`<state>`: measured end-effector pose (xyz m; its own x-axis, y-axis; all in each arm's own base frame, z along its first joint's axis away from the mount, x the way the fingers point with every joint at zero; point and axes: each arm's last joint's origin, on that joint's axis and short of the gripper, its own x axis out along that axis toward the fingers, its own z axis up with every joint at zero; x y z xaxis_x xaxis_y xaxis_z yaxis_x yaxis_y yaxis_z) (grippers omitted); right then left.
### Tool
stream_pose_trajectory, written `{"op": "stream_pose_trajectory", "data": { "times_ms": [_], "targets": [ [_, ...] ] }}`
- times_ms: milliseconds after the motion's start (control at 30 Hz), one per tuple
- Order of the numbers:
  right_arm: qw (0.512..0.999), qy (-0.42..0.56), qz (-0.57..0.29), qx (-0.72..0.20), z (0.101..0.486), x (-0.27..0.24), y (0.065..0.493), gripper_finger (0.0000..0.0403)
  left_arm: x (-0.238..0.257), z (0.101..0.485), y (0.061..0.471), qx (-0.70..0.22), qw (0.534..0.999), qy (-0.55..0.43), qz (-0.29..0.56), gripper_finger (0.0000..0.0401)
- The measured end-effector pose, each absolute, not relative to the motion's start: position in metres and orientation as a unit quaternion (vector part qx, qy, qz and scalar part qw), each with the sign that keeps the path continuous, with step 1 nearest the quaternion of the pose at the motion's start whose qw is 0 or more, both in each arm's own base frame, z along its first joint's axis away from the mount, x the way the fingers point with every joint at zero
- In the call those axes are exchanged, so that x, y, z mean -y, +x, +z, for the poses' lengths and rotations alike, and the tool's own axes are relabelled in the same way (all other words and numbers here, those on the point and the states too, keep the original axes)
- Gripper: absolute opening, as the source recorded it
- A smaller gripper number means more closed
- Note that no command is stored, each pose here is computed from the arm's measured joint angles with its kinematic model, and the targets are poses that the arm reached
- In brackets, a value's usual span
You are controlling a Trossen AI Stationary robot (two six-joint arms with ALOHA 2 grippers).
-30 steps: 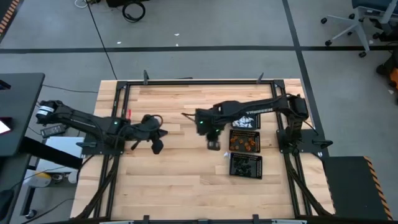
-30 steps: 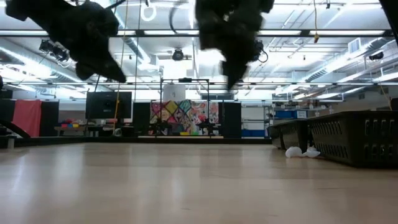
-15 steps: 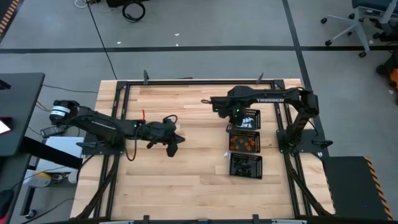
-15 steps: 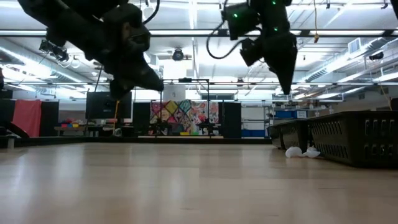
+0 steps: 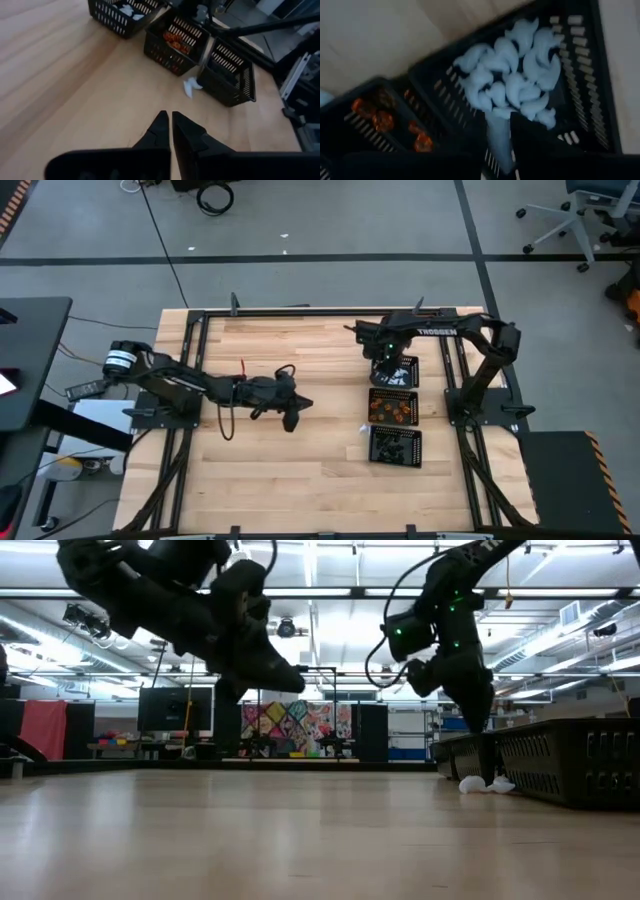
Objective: Sort Halloween decoration
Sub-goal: Put the white ghost toy into the top black bin
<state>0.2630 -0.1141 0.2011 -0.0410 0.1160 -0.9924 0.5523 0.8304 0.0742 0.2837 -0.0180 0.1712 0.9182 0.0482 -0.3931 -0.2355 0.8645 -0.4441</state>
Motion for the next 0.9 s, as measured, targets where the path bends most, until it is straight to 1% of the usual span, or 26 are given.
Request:
{"op": "stream_pose_trajectory", "data": {
  "times_ms": [100, 233, 333, 400, 467, 600, 767, 900],
  "targets": [
    [0.649, 0.25, -0.162, -0.699, 0.2, 0.12, 0.26, 0.012, 0.02, 0.172, 0.296, -0.189, 0.954, -0.223, 0.065, 0.0028],
    [0.647, 0.261, -0.157, -0.699, 0.202, 0.126, 0.256, 0.0153, 0.023, 0.167, 0.316, -0.196, 0.962, -0.179, 0.054, 0.0074],
    [0.635, 0.277, -0.171, -0.7, 0.21, 0.128, 0.255, 0.0163, 0.028, 0.156, 0.332, -0.191, 0.971, -0.135, 0.039, 0.0108],
    [0.639, 0.287, -0.172, -0.693, 0.222, 0.126, 0.257, 0.0164, 0.035, 0.145, 0.341, -0.179, 0.978, -0.104, 0.02, 0.0125],
    [0.662, 0.283, -0.176, -0.671, 0.24, 0.12, 0.258, 0.0162, 0.042, 0.136, 0.352, -0.157, 0.984, -0.08, 0.001, 0.0138],
    [0.716, 0.264, -0.183, -0.619, 0.279, 0.102, 0.254, 0.0161, 0.049, 0.117, 0.368, -0.166, 0.984, -0.072, -0.01, 0.016],
    [0.798, 0.229, -0.225, -0.51, 0.327, 0.08, 0.237, 0.0161, 0.054, 0.099, 0.396, -0.175, 0.982, -0.069, -0.03, 0.0184],
    [0.843, 0.212, -0.241, -0.432, 0.353, 0.066, 0.223, 0.0161, 0.057, 0.091, 0.42, -0.179, 0.981, -0.07, -0.03, 0.0197]
  ]
}}
